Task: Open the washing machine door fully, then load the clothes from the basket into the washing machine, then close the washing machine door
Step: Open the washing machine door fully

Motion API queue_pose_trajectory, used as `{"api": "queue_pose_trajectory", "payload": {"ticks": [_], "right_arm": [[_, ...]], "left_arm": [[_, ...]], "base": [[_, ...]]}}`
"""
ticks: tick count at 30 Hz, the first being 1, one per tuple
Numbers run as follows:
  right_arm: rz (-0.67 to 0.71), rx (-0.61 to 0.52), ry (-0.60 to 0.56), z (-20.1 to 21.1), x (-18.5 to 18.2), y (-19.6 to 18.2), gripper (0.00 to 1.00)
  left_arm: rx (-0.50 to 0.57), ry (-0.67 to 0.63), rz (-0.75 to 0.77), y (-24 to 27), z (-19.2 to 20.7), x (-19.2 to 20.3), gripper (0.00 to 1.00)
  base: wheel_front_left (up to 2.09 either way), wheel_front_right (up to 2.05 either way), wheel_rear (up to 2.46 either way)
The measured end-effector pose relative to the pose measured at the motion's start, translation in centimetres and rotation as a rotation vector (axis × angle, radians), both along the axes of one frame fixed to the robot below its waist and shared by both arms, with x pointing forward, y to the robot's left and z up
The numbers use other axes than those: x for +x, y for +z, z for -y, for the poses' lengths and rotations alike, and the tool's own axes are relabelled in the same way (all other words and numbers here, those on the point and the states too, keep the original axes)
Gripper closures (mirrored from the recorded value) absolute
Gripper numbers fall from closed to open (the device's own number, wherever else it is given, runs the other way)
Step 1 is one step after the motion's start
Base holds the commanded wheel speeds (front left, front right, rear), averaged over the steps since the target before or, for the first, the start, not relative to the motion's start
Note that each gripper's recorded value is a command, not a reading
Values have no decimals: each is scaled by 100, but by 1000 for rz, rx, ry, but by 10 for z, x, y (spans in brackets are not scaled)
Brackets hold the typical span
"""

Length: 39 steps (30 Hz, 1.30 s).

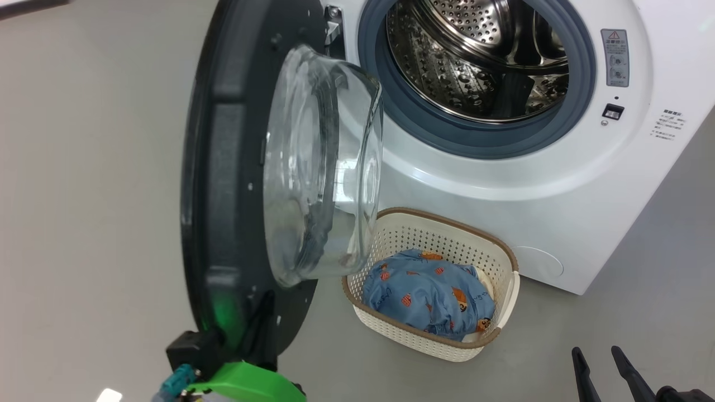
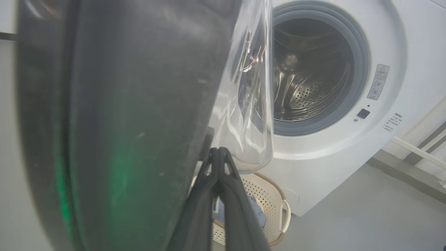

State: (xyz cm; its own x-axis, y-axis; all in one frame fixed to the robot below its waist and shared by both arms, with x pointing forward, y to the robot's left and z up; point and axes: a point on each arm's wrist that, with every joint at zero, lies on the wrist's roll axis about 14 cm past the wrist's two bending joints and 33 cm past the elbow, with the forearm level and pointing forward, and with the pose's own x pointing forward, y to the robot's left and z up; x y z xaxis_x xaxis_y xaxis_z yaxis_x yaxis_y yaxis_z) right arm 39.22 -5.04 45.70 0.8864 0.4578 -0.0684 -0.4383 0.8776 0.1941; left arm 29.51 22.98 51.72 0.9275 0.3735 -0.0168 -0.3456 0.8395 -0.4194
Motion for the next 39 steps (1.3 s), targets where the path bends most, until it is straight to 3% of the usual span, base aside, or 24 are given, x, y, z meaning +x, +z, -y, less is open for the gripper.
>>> {"api": "queue_pose_trajectory", "payload": {"ticks": [29, 39], "right_arm": [[1, -49, 33, 6, -2, -5, 0], [4, -71, -2, 25, -3, -6, 0]], "left_arm": [[61, 366, -7, 1, -131, -16, 100], [101, 414, 8, 12, -161, -6, 100]], "base": [[0, 0, 0], [0, 0, 0]]}}
